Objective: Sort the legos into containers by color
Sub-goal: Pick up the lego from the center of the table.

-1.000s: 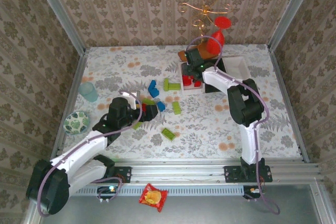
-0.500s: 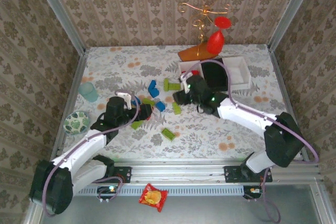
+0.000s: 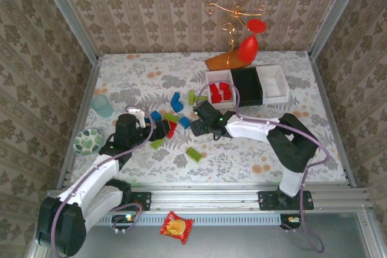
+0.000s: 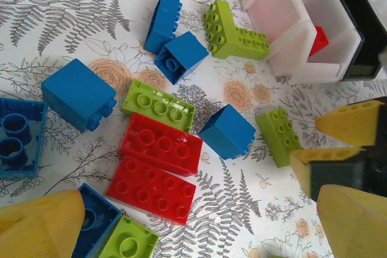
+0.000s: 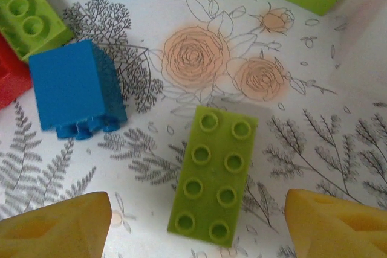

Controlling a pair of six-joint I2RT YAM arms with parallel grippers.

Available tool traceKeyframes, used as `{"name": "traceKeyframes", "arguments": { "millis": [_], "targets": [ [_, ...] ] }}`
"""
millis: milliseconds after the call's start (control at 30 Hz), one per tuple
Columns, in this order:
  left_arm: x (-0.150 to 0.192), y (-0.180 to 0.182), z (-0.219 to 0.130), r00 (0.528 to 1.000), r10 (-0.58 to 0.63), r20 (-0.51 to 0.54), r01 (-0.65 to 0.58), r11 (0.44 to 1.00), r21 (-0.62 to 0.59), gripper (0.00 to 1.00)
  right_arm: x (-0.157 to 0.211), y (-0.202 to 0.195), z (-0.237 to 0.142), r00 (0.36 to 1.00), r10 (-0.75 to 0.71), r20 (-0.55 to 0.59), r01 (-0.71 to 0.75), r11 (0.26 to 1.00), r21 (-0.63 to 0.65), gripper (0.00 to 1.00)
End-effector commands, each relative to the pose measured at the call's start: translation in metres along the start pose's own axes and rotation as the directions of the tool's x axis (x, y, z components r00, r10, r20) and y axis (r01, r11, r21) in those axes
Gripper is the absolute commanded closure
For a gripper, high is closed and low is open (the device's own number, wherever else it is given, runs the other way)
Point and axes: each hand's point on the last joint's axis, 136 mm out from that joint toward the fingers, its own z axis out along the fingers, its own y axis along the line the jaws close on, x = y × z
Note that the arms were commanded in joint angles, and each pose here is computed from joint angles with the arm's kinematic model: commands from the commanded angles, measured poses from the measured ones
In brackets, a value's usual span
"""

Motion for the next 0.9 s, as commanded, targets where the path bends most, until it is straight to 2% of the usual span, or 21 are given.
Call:
{"name": "traceKeyframes", "arguments": {
  "millis": [0,367,533,733,867],
  "targets": [
    [0.003,0.000,-0.002,1.000,-0.015,-0.005,0.015,1.000,0.008,0.00,0.001,-0.005,0.008,1.000,0.008,-0.025,-0.006,0.998,0.064,0.24],
    [0.000,-0.002,0.001,1.000,-0.011,0.001,0.011,1.000,0.019,0.00,0.019,-0.019,0.042,0.995,0.021,-0.093,-0.008,0.990,0.144,0.41],
    [0.002,-0.006,0.005,1.000,-0.009,-0.004,0.009,0.999,0.044,0.00,0.028,-0.022,0.044,0.995,0.053,-0.086,-0.042,0.991,0.127,0.56],
    [-0.004,-0.038,0.008,0.997,0.075,0.030,-0.079,0.986,0.146,0.00,-0.012,-0.043,-0.013,0.988,0.127,0.091,-0.132,0.990,0.055,0.66],
    [-0.013,-0.072,0.015,0.989,0.129,0.071,-0.142,0.962,0.232,0.00,-0.037,-0.090,-0.060,0.949,0.231,0.214,-0.243,0.969,0.034,0.68]
  ]
}}
